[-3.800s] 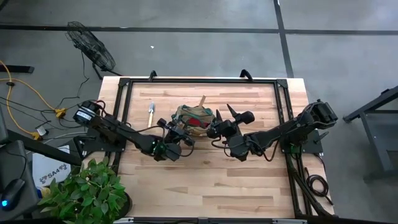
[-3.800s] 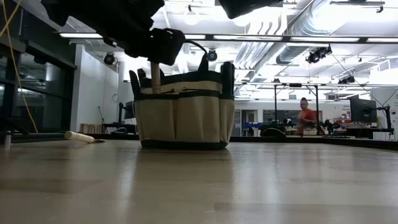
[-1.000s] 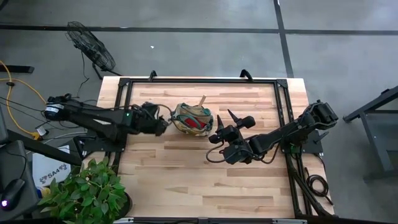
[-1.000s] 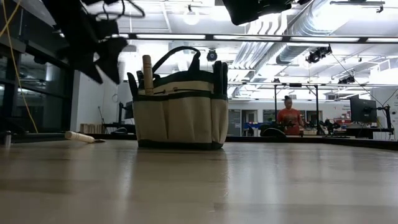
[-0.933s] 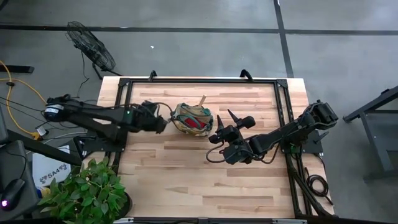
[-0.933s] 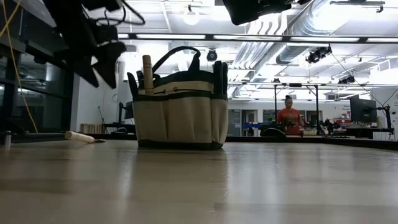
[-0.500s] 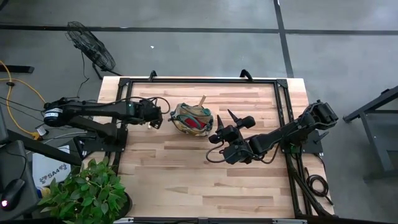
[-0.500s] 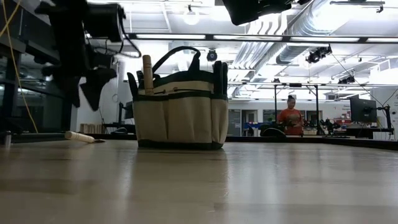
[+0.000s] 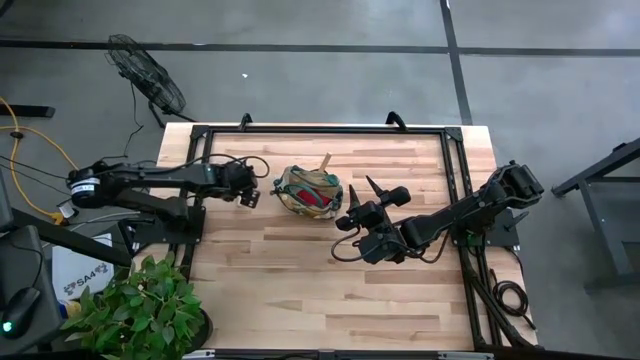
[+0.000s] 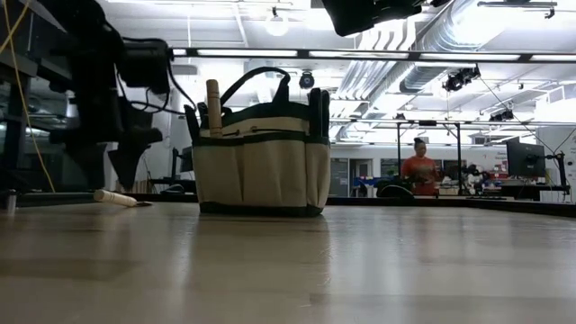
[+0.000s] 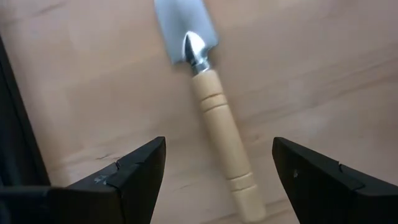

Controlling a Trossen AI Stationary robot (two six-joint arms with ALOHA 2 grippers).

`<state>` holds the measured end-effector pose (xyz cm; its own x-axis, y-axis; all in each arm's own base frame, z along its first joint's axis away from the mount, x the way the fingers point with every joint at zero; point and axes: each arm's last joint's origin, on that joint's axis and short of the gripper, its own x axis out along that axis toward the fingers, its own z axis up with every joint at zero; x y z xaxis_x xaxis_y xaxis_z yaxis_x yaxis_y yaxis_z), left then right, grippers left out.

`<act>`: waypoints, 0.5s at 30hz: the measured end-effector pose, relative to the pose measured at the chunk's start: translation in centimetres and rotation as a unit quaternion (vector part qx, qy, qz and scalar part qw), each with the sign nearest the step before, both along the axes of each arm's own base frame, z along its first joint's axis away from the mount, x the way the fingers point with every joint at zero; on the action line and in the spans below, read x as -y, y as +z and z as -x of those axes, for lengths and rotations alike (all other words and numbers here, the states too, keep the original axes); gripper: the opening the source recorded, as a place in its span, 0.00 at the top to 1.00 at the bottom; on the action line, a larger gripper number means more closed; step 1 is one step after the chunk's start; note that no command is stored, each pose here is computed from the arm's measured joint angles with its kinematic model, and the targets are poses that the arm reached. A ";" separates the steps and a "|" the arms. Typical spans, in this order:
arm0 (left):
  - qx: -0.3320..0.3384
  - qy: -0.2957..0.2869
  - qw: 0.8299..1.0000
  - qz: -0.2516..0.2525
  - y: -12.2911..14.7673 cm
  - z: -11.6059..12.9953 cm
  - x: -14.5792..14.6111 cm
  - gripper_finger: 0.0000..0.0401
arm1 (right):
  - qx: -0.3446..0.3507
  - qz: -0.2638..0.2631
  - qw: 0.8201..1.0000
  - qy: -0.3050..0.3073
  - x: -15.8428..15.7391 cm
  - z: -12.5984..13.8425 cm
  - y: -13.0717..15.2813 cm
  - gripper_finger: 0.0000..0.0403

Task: Pick & Place Garden tools in Gardening bag
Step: Put the light brown trowel into the light brown gardening bag

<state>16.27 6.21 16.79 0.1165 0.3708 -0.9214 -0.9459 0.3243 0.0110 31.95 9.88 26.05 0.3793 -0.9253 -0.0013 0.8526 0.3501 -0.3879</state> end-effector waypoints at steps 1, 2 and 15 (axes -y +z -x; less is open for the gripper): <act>0.000 0.002 1.000 0.003 -0.2 0.1 0.0 0.28 | 0.001 0.000 1.000 0.000 0.0 0.0 0.0 0.45; 0.002 0.003 1.000 0.008 -0.5 0.2 -0.1 0.28 | 0.001 0.000 1.000 0.000 0.0 0.0 0.0 0.45; 0.024 0.001 0.999 0.022 -1.9 0.5 0.2 0.47 | 0.001 -0.001 1.000 0.000 0.0 0.0 0.0 0.45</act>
